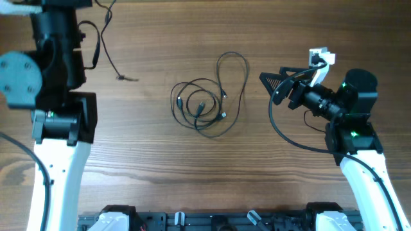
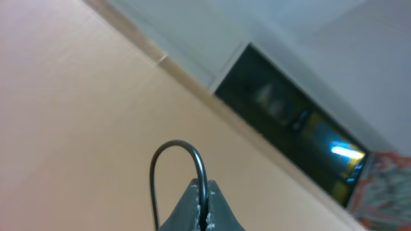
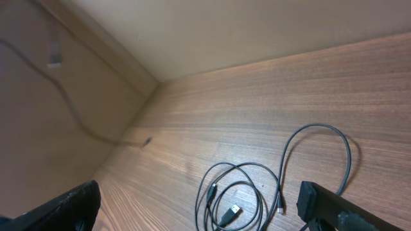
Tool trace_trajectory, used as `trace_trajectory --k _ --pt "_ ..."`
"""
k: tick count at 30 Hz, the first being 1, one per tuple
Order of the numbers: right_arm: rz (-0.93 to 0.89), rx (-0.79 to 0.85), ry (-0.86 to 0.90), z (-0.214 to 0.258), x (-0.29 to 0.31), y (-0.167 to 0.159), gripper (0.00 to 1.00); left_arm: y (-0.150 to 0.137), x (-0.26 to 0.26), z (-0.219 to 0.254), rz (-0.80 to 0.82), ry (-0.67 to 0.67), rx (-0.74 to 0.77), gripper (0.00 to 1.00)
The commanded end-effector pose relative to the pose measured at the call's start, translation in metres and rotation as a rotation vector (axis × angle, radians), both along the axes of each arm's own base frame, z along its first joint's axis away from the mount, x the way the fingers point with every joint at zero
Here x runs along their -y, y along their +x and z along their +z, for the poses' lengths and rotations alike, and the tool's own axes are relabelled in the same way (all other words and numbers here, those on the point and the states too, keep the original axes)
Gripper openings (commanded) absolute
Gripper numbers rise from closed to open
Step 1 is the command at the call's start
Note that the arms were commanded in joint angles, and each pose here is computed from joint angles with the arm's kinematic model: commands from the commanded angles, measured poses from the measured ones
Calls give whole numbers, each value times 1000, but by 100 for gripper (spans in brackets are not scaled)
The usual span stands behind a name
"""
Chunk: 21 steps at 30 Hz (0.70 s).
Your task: Untangle cables
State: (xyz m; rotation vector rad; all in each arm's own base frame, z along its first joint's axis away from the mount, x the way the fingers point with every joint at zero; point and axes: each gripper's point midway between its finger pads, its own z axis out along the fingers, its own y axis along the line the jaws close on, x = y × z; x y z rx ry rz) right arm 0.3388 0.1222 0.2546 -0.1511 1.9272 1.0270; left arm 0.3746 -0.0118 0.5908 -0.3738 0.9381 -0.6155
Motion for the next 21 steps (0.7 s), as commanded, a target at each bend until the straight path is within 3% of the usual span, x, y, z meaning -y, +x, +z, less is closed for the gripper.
trace_trajectory --k 1,5,8,11,13,14,16,17,18,21 --pt "36 31 -8 8 -5 -2 100 33 -22 -21 87 10 -62 4" --pt "37 7 -8 4 -5 -3 100 78 -49 -59 158 23 -130 4" --pt "37 -16 -7 0 -5 -5 100 106 -80 -83 271 112 -150 4" --pt "37 -48 -8 -6 -5 -7 100 128 -122 -124 391 204 -269 4" --pt "40 -75 -14 -12 -5 -10 100 138 -172 -160 476 198 -363 6" --pt "43 -79 -21 -14 -5 -11 100 140 -194 -175 509 190 -397 11" --pt "44 -101 -24 -19 -5 -13 100 142 -238 -218 565 168 -518 43" --pt "44 -106 -24 -20 -5 -13 100 142 -256 -246 580 153 -604 64" --pt "44 -106 -24 -20 -5 -13 100 140 -270 -275 586 134 -699 100" --pt "40 -103 -25 -19 -4 -12 100 133 -281 -335 559 96 -908 100"
